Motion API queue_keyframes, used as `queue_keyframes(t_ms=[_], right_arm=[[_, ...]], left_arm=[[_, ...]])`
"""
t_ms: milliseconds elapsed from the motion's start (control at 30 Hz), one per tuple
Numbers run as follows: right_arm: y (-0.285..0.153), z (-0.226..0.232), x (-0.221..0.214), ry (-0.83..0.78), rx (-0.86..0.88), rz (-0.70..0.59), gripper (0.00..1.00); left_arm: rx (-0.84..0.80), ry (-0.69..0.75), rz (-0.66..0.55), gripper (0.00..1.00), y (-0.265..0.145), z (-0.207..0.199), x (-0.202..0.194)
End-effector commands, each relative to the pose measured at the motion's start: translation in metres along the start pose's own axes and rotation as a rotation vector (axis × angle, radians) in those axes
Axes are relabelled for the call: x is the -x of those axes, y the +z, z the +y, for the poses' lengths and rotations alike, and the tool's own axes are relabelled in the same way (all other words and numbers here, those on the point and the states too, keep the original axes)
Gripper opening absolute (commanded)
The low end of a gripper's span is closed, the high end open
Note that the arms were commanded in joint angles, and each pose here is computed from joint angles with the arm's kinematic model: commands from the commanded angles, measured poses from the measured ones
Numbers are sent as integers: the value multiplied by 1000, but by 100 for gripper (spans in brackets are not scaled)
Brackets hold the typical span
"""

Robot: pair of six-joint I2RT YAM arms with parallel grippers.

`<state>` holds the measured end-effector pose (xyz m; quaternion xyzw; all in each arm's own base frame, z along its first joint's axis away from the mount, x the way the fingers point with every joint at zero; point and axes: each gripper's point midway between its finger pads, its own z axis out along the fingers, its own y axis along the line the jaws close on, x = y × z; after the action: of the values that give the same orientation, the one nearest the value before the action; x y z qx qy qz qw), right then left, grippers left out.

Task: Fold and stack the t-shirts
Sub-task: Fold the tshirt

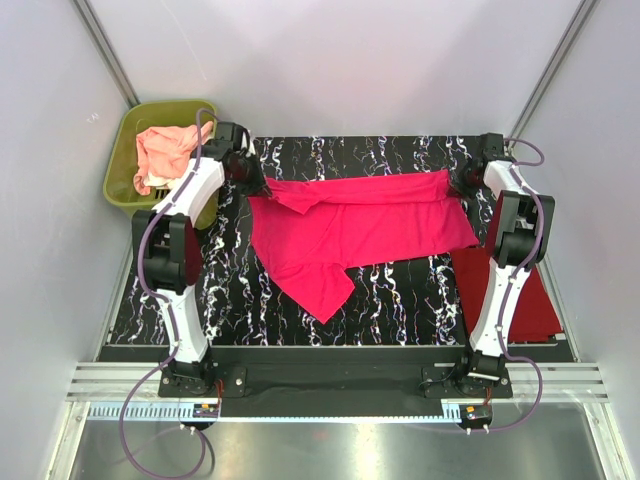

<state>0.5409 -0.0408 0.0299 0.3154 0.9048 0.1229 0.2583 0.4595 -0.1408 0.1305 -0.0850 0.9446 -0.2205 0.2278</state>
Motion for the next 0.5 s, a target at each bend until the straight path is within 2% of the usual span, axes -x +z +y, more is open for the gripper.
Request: queue_keyframes(t_ms=[0,300,467], right_arm=[[-11,14,25,-24,31,-98,0],[-44,61,76,14,196,-282,0],[-46,83,103,42,272,-352,0]], left_arm=[[-82,20,-160,0,-43,-29,43],[-174,12,-316,0,-56,-44,93],[-210,34,-378,0,-54,-52,119]])
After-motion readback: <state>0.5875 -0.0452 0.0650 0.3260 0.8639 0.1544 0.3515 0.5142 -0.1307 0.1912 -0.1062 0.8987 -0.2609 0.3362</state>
